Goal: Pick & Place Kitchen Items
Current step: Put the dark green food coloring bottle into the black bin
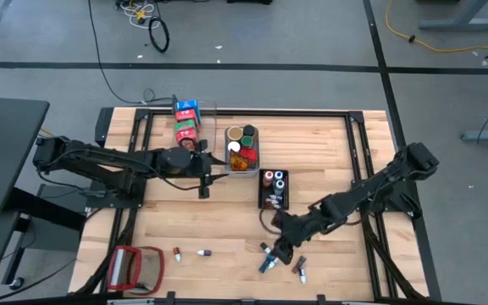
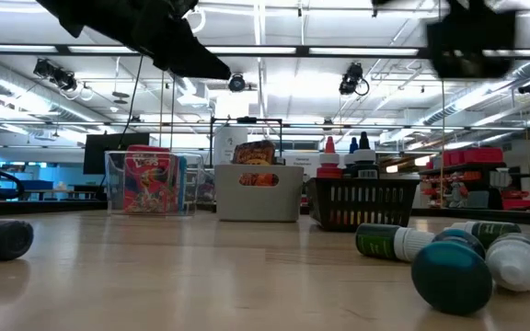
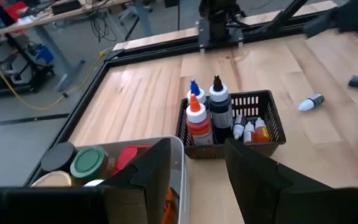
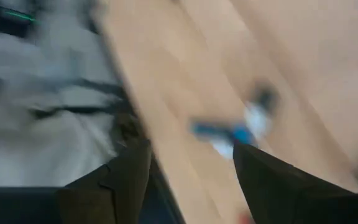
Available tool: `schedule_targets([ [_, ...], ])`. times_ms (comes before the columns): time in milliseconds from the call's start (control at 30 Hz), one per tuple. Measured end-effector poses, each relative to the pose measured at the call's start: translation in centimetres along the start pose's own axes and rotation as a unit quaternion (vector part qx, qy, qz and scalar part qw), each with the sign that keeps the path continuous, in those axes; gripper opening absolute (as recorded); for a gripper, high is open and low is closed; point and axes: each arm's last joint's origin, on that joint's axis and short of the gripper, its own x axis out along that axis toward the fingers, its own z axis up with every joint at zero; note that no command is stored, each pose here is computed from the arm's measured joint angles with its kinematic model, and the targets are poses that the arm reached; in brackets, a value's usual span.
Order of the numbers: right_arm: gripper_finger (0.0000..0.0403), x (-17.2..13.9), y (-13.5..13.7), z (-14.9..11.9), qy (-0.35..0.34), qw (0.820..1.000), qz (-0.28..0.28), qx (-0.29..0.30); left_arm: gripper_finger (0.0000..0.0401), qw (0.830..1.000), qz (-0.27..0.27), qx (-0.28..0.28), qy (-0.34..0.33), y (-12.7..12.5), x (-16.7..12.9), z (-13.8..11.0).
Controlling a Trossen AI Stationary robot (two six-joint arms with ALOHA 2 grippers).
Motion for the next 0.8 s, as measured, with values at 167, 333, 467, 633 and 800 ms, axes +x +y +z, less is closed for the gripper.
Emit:
schedule_targets([
  [167, 0.0238, 1.3, -2.5, -1.7, 0.113, 0.982, -0.114, 0.102, 0.0160, 1.000, -0.016, 0.005, -0.009, -0.1, 0.0, 0.1],
  [333, 0.0238, 1.1, -4.3, -2.2, 0.118, 0.963, -0.217, 0.109, 0.0160, 1.000, -0.015, 0.004, -0.015, 0.0, 0.0, 0.3],
  [467, 0.0238, 1.2, -4.7, -1.8, 0.050, 0.961, -0.250, 0.105, 0.0160, 1.000, -0.015, 0.015, -0.013, -0.1, 0.0, 0.2],
  [633, 0.0238, 2.4, -5.1, -1.5, 0.013, 0.965, -0.257, 0.053, 0.0160, 1.000, -0.015, 0.020, -0.012, -0.1, 0.0, 0.2],
  [800, 0.0238, 3.6, -5.9, -1.9, 0.026, 0.955, -0.287, 0.063, 0.0160, 1.000, -0.015, 0.020, -0.012, -0.1, 0.0, 0.2],
])
